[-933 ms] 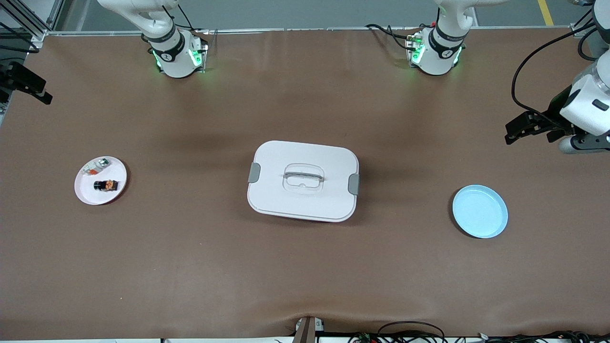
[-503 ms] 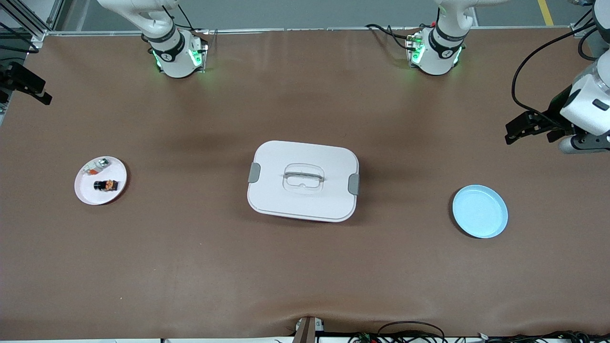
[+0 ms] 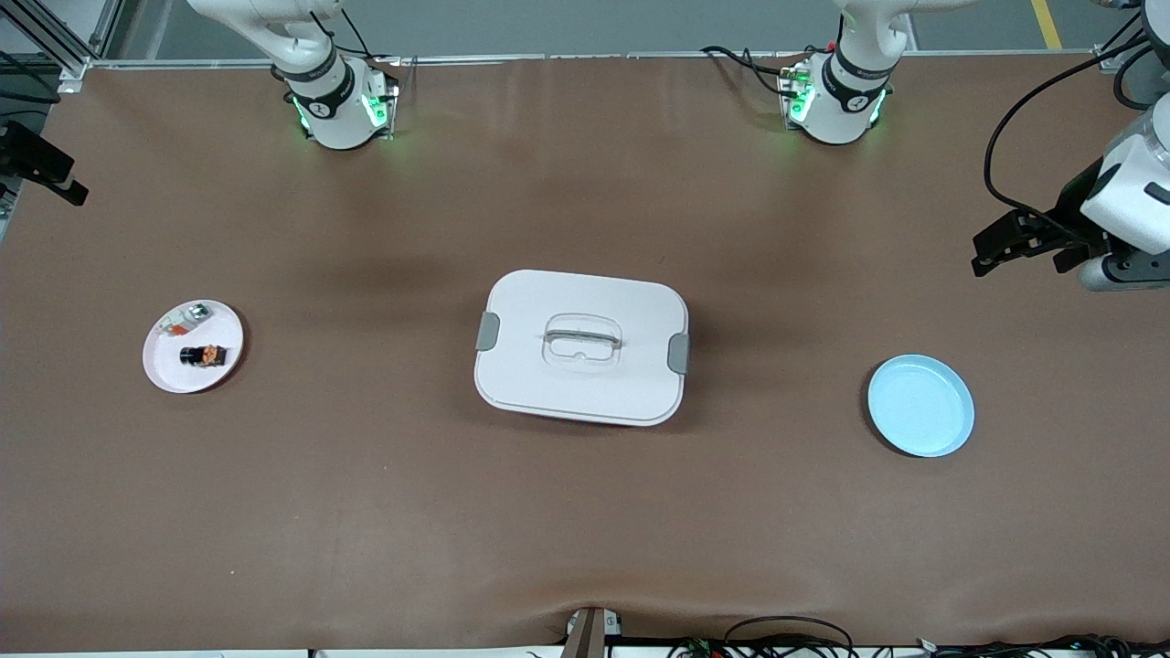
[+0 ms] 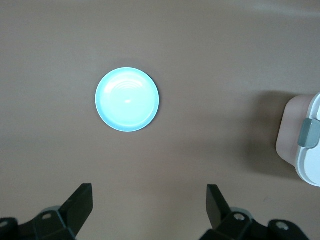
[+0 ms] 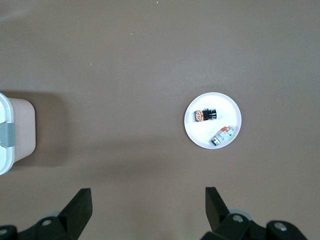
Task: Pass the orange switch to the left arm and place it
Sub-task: 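Move the right gripper toward the white plate with the switch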
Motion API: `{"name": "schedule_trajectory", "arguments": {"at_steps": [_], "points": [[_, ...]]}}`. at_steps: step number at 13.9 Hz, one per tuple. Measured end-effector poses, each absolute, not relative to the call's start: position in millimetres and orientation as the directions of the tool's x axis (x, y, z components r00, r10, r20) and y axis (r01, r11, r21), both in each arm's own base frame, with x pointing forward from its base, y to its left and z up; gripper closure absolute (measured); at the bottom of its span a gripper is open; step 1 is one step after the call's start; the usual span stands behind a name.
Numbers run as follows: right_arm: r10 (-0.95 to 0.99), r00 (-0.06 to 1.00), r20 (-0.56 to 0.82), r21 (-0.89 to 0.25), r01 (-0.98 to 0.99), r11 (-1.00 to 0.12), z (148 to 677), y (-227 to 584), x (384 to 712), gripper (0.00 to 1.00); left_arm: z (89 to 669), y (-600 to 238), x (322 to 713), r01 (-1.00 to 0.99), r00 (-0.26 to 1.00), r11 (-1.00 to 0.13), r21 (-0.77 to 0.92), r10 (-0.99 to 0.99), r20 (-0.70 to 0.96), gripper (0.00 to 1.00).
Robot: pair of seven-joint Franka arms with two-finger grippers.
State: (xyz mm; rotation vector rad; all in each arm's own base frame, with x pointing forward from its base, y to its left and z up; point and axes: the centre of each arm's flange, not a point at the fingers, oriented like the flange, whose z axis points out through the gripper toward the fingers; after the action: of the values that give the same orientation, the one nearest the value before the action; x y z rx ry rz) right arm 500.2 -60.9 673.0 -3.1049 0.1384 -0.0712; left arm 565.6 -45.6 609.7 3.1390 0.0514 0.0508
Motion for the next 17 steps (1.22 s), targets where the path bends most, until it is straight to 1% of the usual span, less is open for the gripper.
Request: {"name": "schedule_trajectory", "arguments": {"at_steps": [2,7,13,15,17], "points": [[-0.082,0.996,0.044,-0.035,-0.081,-0.996,673,-62,500,0.00,612,-48,566,0.029,0.999,-1.000,0.003,0.029,0.037,0.00],[0.022,0.999,0.028,-0.032,0.023,-0.999,668,-80,499,0.00,615,-50,564,0.025,0.999,-1.000,0.006,0.025,0.027,0.00],[0.054,0.999,-0.009,-0.036,0.053,-0.998,649,-89,508,0.00,614,-85,555,-0.037,0.999,-0.999,0.004,-0.037,-0.008,0.00],[0.052,0.998,-0.034,-0.041,0.050,-0.998,636,-90,511,0.00,614,-88,555,-0.042,0.999,-0.999,0.004,-0.042,-0.009,0.00],[0.032,0.998,-0.059,-0.045,0.029,-0.999,610,-101,516,0.00,615,-87,555,-0.041,0.999,-0.999,0.004,-0.041,-0.009,0.00]]}}
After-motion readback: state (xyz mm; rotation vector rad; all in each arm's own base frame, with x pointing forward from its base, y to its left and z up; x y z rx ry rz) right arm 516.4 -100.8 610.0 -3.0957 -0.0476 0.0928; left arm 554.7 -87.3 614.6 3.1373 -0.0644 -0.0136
